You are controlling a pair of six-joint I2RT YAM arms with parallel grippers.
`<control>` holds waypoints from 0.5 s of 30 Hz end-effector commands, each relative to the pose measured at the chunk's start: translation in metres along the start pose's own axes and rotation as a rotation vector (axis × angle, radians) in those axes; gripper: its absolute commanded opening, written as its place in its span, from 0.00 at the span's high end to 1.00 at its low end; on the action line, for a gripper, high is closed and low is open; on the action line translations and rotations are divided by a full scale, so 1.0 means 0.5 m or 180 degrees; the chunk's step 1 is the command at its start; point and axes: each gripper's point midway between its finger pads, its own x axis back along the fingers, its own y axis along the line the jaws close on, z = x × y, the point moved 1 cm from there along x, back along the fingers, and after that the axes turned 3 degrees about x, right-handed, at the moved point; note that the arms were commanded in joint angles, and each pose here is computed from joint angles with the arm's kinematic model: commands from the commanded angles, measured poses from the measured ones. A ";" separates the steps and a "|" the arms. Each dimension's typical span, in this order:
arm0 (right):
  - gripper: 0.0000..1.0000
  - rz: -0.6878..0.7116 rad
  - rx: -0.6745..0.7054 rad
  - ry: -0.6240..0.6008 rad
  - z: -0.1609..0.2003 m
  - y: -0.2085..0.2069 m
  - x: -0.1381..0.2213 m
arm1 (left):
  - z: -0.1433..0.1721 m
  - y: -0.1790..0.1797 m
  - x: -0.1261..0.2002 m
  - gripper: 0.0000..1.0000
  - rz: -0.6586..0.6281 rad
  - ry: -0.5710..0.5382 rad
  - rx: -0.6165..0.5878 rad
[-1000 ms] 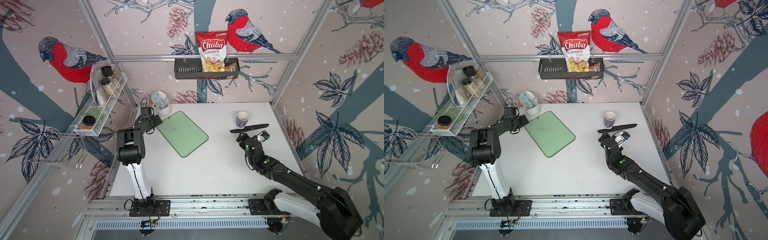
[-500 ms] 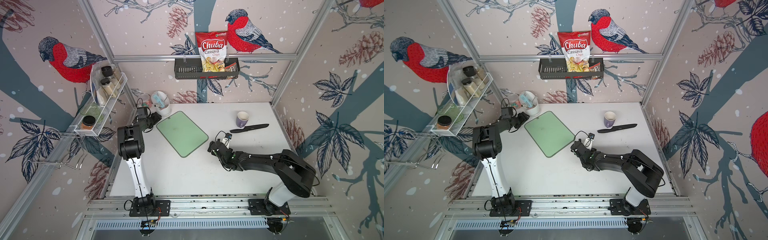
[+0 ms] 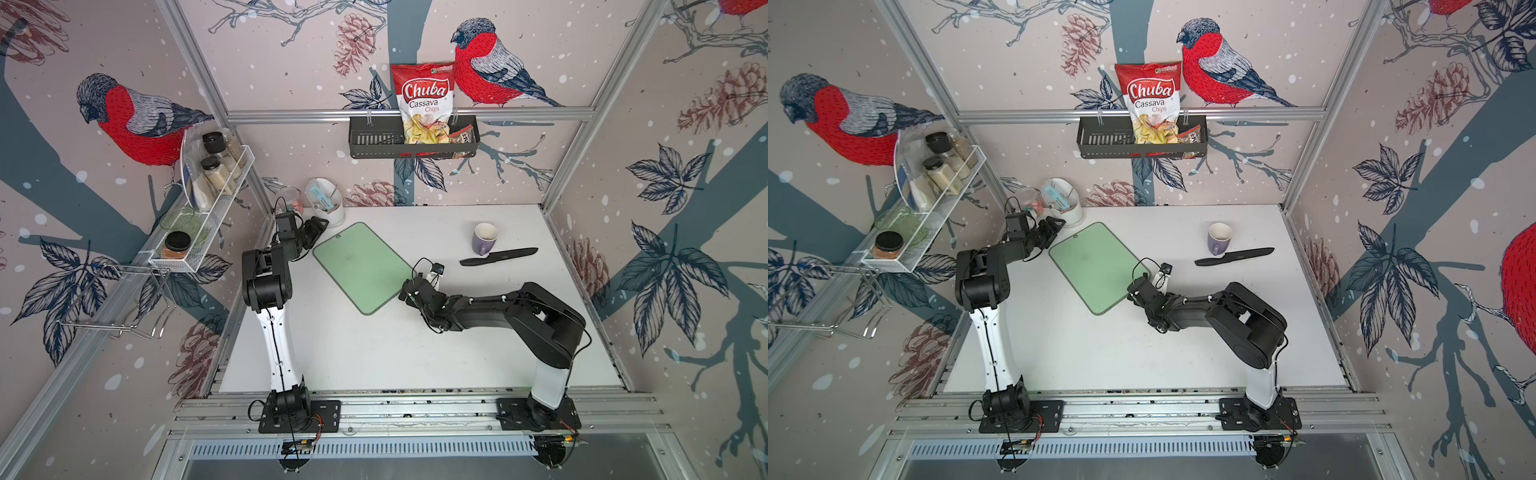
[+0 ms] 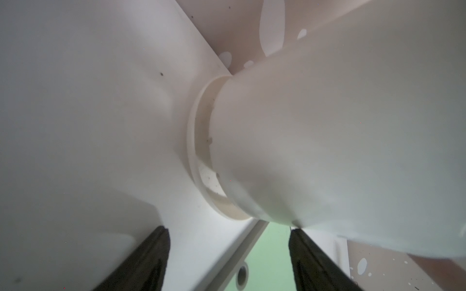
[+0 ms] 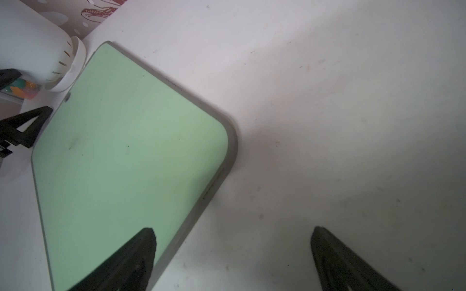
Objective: Align the knife with the edge of the cutting board
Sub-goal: Adjust the distractor at the corner of the board, then move the work surface to the center of the board.
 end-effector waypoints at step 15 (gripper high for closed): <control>0.02 0.0215 -0.0369 0.0749 0.084 -0.073 -0.028 | 0.144 0.023 -0.044 0.19 -0.0468 0.0848 0.0221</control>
